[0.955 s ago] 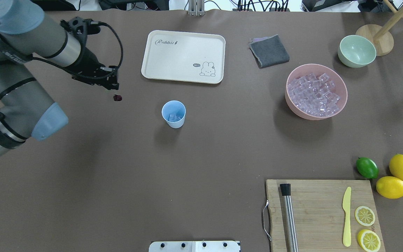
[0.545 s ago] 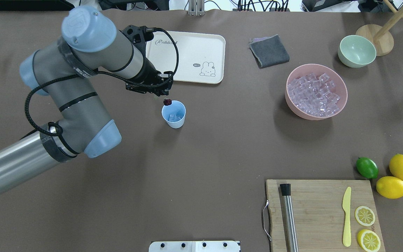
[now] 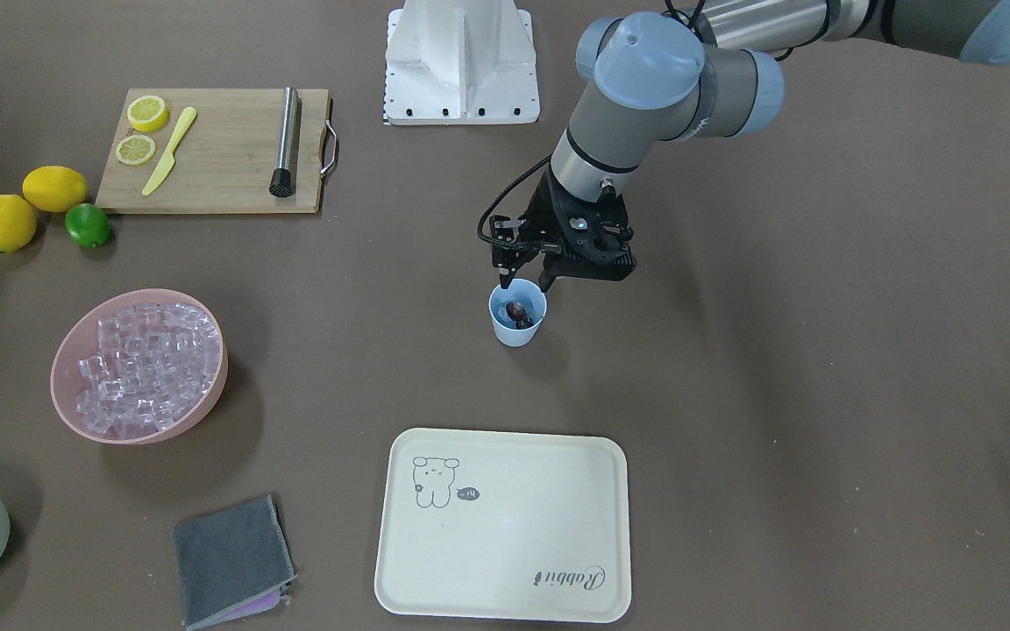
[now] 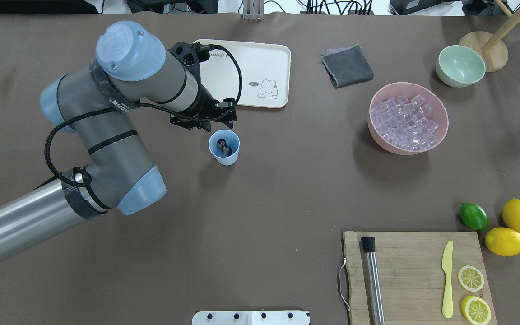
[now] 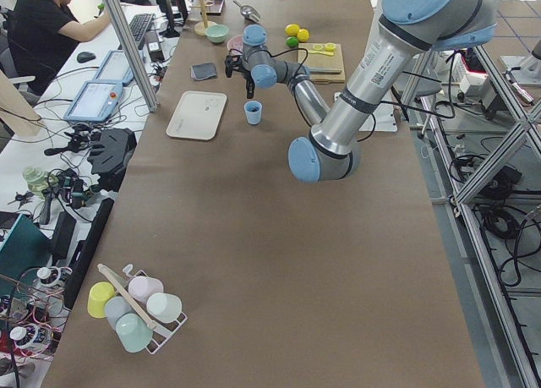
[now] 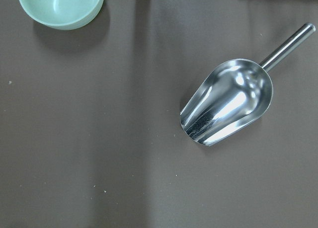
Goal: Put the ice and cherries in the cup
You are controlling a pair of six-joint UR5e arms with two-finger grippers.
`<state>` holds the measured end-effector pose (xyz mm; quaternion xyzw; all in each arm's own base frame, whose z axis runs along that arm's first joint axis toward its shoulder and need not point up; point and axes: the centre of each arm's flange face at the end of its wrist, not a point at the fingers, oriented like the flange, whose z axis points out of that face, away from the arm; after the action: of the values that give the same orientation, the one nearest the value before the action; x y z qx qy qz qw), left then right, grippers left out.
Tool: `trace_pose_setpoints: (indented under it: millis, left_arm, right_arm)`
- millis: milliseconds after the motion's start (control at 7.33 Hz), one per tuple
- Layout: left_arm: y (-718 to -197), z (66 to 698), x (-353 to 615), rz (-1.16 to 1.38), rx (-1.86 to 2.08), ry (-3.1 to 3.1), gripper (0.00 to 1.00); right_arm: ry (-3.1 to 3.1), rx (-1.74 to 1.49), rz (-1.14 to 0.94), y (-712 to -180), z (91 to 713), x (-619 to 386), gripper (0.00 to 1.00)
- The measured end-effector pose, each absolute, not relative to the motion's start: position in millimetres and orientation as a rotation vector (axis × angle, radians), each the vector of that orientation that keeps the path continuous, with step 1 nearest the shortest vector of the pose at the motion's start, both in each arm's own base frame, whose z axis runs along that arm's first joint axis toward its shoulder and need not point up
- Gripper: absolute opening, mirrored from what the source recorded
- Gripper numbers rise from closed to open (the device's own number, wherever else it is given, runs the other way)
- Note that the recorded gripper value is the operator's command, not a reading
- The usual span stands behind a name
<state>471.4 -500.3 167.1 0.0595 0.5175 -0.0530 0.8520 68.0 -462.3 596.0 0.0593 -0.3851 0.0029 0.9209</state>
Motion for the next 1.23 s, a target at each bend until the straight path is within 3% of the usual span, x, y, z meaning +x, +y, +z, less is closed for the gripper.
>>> trace_pose_setpoints:
  millis: [273,545,955,1227]
  left_arm:
    - [-507.0,176.9,453.1,-0.131,0.124,1.082,0.98]
    - [-559.6,228.8,356.0,-0.178,0.077,1.055,0.98]
    - [-641.6,349.2,142.5,-0.131,0.071,0.933,0.98]
    - [-620.3,450.2,23.8,-0.075,0.101,0.898,0.98]
  right_arm:
    - [-0.791,0.124,0.005,-464.7,594.6,67.9,1.00]
    - [-0.791,0.128,0.003,-465.3,592.7,67.9,1.00]
    - [-0.785,0.139,-0.001,-465.2,588.0,67.8,0.99]
    - [-0.790,0.138,-0.002,-463.7,587.3,67.4,1.00]
